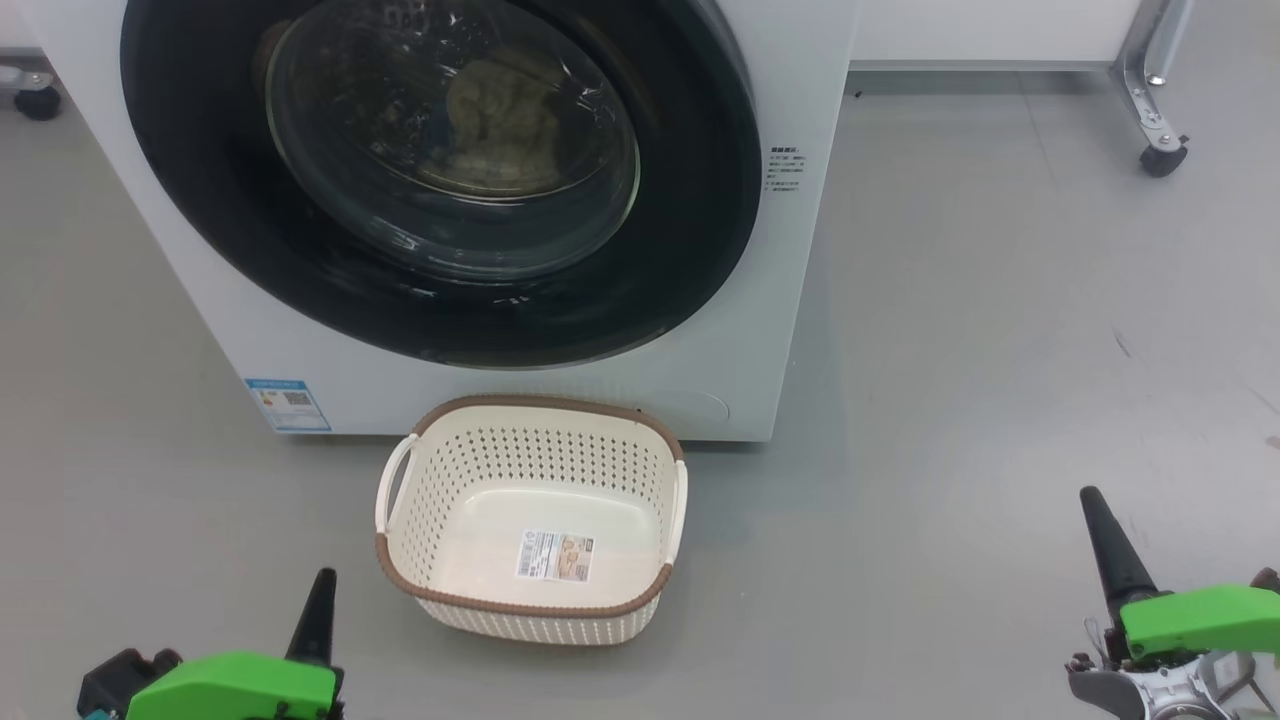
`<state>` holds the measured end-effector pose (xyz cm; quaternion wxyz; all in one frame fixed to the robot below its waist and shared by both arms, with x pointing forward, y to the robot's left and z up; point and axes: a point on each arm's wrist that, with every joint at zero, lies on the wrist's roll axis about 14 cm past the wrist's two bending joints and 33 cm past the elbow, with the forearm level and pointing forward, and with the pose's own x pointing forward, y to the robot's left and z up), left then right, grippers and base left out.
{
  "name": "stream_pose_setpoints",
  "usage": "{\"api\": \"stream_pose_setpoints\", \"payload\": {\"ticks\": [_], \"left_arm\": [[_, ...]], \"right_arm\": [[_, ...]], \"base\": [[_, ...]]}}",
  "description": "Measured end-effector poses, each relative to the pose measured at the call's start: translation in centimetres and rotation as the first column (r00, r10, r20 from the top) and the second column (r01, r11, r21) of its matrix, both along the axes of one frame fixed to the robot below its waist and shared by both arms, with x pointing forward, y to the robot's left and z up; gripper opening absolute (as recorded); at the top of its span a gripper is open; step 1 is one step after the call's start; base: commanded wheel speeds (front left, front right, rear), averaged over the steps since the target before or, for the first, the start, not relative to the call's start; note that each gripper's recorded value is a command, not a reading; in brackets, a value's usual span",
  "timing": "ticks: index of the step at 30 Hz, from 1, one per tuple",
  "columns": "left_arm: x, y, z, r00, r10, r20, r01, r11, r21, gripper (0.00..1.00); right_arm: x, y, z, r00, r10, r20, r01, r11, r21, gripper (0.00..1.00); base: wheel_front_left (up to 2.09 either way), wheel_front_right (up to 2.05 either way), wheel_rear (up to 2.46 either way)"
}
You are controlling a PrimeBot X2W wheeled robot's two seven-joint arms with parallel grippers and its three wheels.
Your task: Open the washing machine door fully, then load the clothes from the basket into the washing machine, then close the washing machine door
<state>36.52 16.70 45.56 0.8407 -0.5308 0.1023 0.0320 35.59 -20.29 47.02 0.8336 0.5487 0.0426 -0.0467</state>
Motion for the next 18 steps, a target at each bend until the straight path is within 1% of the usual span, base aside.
{"api": "stream_pose_setpoints", "payload": {"ticks": [9,18], "left_arm": [[0.33,0.38,0.45,1.000,0.021,0.012,-0.019,0.994,-0.104,0.00],[0.54,0.87,0.86,0.999,0.044,0.024,-0.038,0.978,-0.207,0.00]], "right_arm": [[0.11,-0.02,-0.23,1.000,-0.013,-0.002,0.013,0.995,0.100,0.00],[0.75,0.06,0.18,1.000,-0.022,0.015,0.018,0.980,0.201,0.00]], "base": [[0.00,0.00,0.00],[0.00,0.00,0.00]]}}
